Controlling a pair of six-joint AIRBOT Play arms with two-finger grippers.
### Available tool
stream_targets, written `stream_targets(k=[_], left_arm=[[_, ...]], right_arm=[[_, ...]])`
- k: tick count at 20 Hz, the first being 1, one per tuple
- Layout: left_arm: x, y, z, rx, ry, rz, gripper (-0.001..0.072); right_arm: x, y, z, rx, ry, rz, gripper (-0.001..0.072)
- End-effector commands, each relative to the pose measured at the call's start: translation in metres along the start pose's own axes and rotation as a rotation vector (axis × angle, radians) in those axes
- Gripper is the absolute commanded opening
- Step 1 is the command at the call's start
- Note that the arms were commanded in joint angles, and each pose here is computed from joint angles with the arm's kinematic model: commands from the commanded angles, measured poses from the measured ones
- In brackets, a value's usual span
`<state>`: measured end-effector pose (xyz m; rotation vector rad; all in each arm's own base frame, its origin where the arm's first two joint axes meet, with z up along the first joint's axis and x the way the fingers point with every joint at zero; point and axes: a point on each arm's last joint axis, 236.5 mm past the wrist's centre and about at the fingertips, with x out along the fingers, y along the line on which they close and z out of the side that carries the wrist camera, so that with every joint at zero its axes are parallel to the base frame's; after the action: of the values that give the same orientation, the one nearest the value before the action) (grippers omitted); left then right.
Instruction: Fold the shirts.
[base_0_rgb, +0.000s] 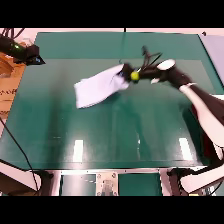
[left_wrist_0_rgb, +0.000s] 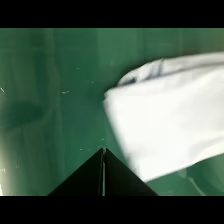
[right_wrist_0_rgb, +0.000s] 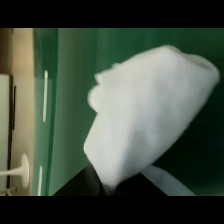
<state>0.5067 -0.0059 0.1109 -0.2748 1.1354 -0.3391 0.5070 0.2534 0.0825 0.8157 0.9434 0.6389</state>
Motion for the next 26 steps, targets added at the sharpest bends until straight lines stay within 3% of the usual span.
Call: stream_targets(k=[1, 7, 13, 20, 26], left_arm=[[0.000, 0.000, -0.004, 0.000, 0.015, -0.002, 0.0025], [-0.001, -0.002, -0.011, 0.000, 0.046, -0.008, 0.0026], [-0.001, -0.002, -0.012, -0.002, 0.049, -0.009, 0.0025], [0.000, -0.002, -0.013, -0.005, 0.053, -0.010, 0.0025], [-0.001, -0.003, -0.014, -0.005, 0.061, -0.013, 0.0026]], right_arm=[[-0.105, 0.044, 0.080, -0.058, -0.231, 0.034, 0.0015], [-0.330, -0.018, 0.143, 0.087, -0.577, -0.119, 0.0015], [-0.508, -0.120, 0.093, 0.299, -0.774, -0.465, 0.0015], [-0.580, -0.173, -0.017, 0.562, -0.740, -0.775, 0.0014], [-0.571, -0.228, -0.120, 0.873, -0.614, -0.874, 0.0015]])
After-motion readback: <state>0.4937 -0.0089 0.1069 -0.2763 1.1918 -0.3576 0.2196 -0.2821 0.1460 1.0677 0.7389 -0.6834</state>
